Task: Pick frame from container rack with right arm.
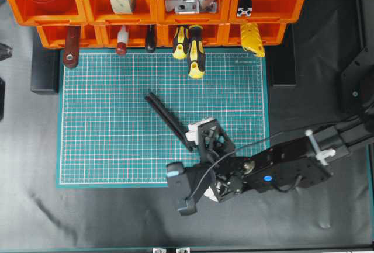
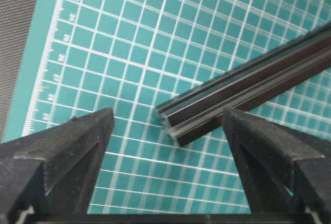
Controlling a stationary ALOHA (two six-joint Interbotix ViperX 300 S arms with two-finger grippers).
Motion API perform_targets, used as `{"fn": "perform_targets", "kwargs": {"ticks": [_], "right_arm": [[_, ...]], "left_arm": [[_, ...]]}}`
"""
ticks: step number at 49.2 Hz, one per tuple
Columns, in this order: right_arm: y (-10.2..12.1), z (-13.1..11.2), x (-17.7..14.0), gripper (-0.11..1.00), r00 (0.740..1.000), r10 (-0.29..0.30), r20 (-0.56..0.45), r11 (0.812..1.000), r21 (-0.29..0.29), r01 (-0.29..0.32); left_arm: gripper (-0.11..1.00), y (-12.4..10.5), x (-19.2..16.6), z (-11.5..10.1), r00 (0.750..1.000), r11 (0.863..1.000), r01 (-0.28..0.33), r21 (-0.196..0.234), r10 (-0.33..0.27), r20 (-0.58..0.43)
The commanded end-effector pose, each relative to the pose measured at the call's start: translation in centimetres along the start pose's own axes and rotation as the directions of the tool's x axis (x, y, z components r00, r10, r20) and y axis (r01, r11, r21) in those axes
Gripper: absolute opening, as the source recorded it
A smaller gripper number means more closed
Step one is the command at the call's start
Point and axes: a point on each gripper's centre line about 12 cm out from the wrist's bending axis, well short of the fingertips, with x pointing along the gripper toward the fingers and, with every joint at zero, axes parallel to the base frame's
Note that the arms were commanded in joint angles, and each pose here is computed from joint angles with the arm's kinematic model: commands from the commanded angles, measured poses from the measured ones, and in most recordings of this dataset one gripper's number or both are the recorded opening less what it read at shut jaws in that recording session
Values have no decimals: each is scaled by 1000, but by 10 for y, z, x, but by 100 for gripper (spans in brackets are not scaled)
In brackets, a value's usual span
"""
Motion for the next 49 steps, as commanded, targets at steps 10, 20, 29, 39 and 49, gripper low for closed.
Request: {"fn": "perform_targets", "kwargs": {"ticks": [10,20,29,39,49], "right_arm": [[-31,0,-48,81,991,18,135,956,286,-56],[-49,-9,-93,81,954,49,296,920,359,-158],[-72,-27,-137,81,912,31,408,896,393,-206],[-91,-54,-181,81,839,3,545,882,394,-259],[-102,-80,-217,79,742,-14,670,866,379,-326]], "left_arm": [[0,-1,0,6,1000,1000,2,1,-2,15],[0,-1,-1,7,1000,1000,6,0,-6,21],[0,-5,-3,10,999,1000,31,1,-31,37],[0,-7,-3,7,999,999,39,0,-39,21],[0,-7,-2,3,999,999,40,-1,-40,-7]]}}
